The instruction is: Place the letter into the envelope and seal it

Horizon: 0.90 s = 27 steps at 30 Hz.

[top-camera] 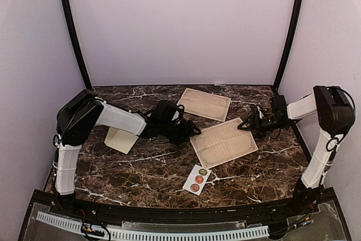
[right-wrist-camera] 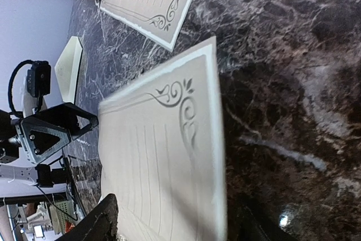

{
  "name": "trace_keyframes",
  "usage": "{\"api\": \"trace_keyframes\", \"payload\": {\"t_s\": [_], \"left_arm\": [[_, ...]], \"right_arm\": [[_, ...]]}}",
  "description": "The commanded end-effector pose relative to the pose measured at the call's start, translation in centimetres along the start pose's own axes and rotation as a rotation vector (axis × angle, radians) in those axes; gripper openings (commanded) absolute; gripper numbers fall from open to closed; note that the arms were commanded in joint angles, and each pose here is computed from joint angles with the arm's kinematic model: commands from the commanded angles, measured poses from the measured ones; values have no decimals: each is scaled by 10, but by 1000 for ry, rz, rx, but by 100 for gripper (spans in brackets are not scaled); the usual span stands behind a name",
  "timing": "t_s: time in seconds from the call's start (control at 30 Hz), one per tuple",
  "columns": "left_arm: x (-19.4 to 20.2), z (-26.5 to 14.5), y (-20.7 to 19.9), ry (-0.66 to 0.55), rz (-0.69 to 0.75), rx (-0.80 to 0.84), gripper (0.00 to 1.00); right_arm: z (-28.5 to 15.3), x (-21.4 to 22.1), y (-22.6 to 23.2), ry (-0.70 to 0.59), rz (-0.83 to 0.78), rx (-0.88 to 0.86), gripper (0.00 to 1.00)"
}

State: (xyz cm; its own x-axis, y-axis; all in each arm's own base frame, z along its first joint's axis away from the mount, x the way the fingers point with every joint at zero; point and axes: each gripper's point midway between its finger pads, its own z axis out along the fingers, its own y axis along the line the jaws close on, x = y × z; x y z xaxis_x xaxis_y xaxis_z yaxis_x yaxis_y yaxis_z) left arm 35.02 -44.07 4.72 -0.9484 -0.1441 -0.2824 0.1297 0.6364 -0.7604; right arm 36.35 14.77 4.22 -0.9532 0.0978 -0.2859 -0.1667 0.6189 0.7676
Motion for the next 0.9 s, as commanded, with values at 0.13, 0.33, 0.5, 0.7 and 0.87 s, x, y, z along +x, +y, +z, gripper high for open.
{"api": "trace_keyframes", "payload": {"t_s": [0.13,0.33,0.5,0.7,0.87], "left_arm": [[8,5,6,28,-5,-24,70],[7,5,5,28,-4,-24,69],[4,4,5,19,4,-32,69],[-9,-6,-6,-35,49,-48,70],[-45,-40,-24,-187,160,-99,77]], "right_arm": [[3,21,14,41,61,-85,59],[0,19,21,30,55,-108,44],[-4,18,29,23,49,-131,19],[-17,13,48,-11,25,-161,0],[-39,-2,79,-73,-42,-183,0]]}}
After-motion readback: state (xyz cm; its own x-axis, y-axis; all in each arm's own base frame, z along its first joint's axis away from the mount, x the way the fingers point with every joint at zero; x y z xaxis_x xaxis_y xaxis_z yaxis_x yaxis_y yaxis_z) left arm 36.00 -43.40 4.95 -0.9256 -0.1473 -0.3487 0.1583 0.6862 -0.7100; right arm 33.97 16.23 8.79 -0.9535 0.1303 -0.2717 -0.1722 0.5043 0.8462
